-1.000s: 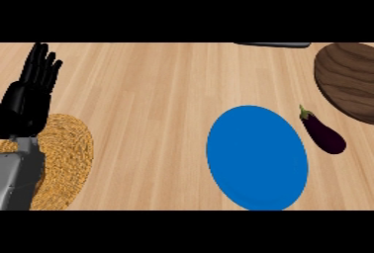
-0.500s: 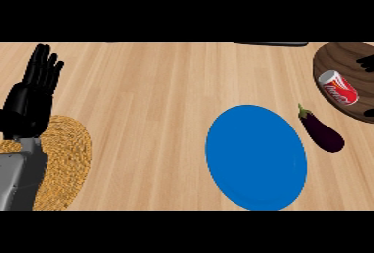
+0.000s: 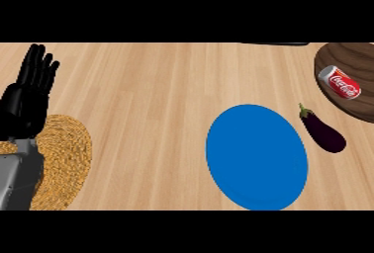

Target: Pick the can from the plate and place it in the bowl

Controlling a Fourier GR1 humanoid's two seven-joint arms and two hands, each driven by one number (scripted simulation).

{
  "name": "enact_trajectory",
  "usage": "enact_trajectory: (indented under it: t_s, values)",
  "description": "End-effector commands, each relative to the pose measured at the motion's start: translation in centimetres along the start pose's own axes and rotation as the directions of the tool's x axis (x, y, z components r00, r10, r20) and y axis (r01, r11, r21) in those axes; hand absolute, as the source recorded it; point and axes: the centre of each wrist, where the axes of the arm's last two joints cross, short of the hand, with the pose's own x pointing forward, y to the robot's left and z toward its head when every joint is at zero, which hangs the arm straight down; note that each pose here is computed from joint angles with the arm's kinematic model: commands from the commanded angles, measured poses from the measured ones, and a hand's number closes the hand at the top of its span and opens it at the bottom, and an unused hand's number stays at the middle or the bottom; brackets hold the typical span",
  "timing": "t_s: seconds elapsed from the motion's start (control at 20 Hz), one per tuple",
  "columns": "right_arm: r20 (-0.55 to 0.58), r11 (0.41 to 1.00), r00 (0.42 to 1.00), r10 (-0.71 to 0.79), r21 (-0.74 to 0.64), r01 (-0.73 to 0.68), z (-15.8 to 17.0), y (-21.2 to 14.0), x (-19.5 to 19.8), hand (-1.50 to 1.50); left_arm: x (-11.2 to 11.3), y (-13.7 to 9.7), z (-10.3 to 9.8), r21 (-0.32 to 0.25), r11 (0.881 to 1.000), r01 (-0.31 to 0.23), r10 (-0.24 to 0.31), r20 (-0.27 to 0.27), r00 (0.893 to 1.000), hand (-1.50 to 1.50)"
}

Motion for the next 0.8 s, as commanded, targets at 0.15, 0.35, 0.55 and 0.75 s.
enact_trajectory:
  t_s: [0.15, 0.35, 0.55, 0.75]
  values:
    - [-0.026, 0.985, 0.994, -0.107, -0.14, 0.102, 3.2, -5.1, 0.4, -1.5, 0.3, -0.4, 0.0, -0.011, 1.0, 0.004, -0.003, 0.008, 1.0, 0.0]
    - [-0.011, 0.97, 0.986, -0.167, -0.182, 0.162, 4.5, -6.6, 0.5, -1.5, 0.3, -0.1, 0.2, -0.014, 1.0, 0.0, 0.0, 0.018, 1.0, 0.0]
    - [-0.007, 0.97, 0.986, -0.167, -0.177, 0.163, 6.3, -8.2, 0.3, -1.5, 0.3, 0.3, 0.0, 0.002, 1.0, -0.004, 0.004, 0.01, 1.0, 0.0]
    - [-0.007, 0.971, 0.984, -0.176, -0.164, 0.173, 7.4, -9.2, 0.1, -1.5, 0.7, 0.3, -0.1, 0.006, 1.0, -0.005, 0.005, 0.013, 1.0, 0.0]
